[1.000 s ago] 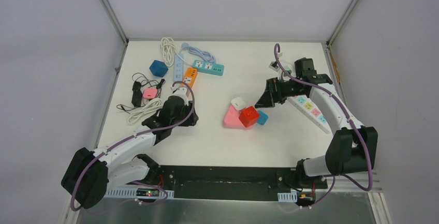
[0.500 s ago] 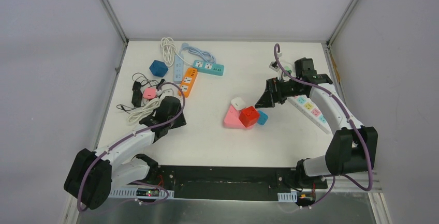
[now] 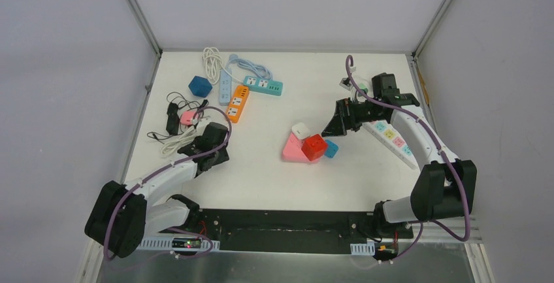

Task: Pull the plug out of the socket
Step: Place the plug at the center of the board.

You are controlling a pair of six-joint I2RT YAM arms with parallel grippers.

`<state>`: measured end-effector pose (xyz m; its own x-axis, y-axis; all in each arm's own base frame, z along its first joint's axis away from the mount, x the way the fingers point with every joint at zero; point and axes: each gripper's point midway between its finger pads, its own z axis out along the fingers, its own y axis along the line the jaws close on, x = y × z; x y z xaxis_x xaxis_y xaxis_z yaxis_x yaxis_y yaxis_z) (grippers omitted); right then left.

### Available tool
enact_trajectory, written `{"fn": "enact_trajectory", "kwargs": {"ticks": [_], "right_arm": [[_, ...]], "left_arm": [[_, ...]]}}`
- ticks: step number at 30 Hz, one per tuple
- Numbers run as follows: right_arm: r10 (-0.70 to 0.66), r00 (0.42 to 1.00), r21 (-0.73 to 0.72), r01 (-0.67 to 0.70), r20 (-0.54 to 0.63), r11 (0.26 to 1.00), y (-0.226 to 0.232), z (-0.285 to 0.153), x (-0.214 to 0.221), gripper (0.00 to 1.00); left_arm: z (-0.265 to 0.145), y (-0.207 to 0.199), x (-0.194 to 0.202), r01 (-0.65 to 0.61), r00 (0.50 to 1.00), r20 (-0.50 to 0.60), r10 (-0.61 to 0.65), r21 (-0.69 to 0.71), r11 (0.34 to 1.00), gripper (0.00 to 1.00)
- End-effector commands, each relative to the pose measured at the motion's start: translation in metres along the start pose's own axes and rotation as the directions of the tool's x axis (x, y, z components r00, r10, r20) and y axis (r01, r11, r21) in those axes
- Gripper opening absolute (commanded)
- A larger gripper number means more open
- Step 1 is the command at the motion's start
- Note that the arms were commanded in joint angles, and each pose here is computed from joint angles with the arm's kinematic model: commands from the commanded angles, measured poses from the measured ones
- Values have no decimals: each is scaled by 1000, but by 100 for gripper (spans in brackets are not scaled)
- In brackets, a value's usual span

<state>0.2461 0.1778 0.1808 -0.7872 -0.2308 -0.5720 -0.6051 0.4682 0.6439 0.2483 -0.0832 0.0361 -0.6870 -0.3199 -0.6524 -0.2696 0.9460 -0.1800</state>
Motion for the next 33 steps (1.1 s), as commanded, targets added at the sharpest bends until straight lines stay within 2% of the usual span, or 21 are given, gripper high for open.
{"fn": "enact_trajectory", "kwargs": {"ticks": [1,9,10,15,19,23,33], "right_arm": [[-62,997,-1,62,38,998,7,-8,-13,97],[-68,997,-1,68,41,998,9,-9,-13,98],[-70,997,0,70,42,998,9,-9,-13,98],[-72,996,1,72,43,997,9,-9,-14,98],[-72,996,3,72,43,997,10,-10,-14,99],[-73,996,3,73,43,997,10,-10,-14,99],[-84,995,12,84,44,996,9,-11,-14,100]], "left_arm": [[4,5,-24,40,998,59,-36,-74,996,0],[24,9,-33,86,996,16,-84,-150,985,0],[26,9,-33,92,996,8,-92,-155,984,3],[28,14,-31,113,993,-9,-116,-186,976,23],[24,22,-34,137,991,16,-137,-222,966,59],[16,28,-37,162,987,43,-156,-237,958,81],[-14,11,-48,222,975,48,-218,-107,969,98]]}}
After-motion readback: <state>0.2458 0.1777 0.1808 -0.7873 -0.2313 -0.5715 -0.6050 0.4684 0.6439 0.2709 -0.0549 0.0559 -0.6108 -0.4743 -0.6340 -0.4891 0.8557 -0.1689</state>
